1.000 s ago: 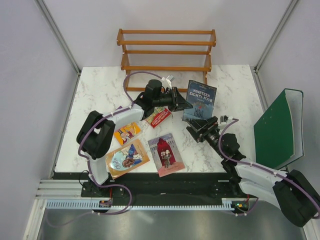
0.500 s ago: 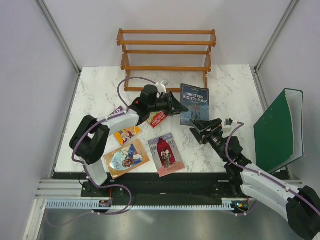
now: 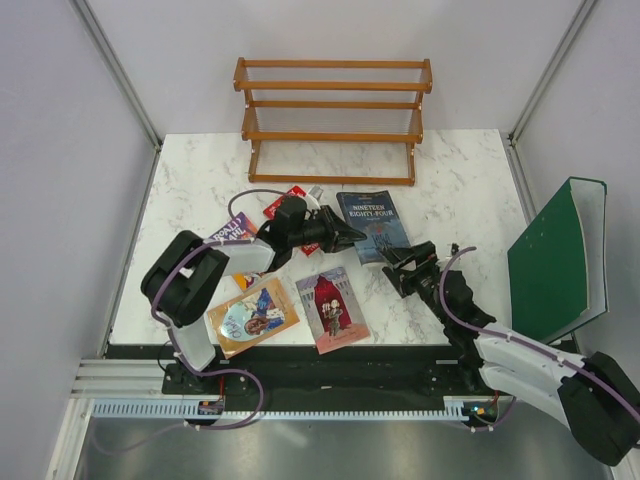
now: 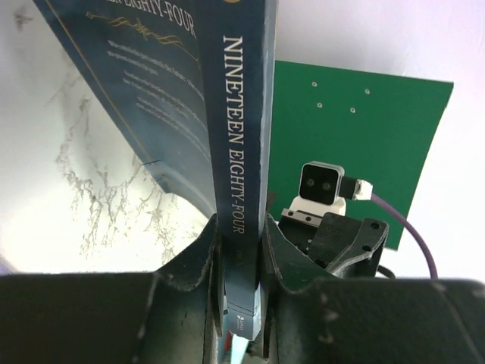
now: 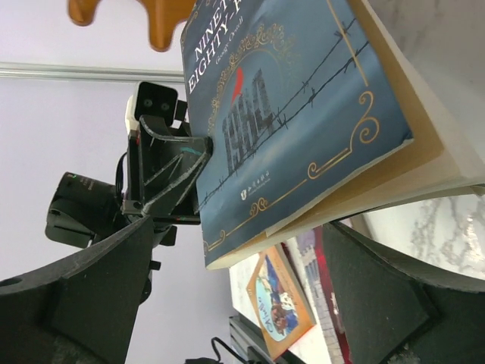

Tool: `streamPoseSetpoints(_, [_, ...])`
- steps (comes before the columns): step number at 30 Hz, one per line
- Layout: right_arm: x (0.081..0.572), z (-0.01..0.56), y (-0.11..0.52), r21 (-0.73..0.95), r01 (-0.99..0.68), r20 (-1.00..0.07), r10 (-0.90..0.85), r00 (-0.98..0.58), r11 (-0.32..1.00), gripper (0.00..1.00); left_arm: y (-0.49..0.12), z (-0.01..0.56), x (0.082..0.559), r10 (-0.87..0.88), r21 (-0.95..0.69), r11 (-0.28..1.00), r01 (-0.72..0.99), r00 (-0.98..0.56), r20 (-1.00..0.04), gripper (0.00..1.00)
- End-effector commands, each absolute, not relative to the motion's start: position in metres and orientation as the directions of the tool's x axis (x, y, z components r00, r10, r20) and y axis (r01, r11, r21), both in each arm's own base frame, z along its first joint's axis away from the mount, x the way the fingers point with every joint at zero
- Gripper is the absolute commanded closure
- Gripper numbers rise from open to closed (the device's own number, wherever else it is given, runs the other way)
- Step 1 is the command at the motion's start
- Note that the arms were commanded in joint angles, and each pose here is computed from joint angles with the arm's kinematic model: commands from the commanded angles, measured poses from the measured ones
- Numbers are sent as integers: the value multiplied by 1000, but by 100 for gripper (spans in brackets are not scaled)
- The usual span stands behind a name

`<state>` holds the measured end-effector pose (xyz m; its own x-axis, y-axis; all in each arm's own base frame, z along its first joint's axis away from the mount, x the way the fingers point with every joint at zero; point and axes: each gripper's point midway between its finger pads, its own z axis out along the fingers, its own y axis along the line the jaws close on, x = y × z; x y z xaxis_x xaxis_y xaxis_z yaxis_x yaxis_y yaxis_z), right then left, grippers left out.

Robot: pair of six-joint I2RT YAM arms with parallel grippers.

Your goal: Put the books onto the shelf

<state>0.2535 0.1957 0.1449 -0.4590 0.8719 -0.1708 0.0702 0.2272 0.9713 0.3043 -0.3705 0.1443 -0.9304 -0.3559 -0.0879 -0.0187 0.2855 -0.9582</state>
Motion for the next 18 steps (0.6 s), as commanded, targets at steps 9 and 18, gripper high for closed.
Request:
streamPoseSetpoints(9, [259,154,188,978,37,-171,894,-414,204,2,-399,239,304,-241,-986,97,136,-958,-156,98])
streamPoseSetpoints(18, [263,177,183,989,-19,-145,917,-371,148,2,-407,252,300,-208,-985,80,154,-964,-167,98])
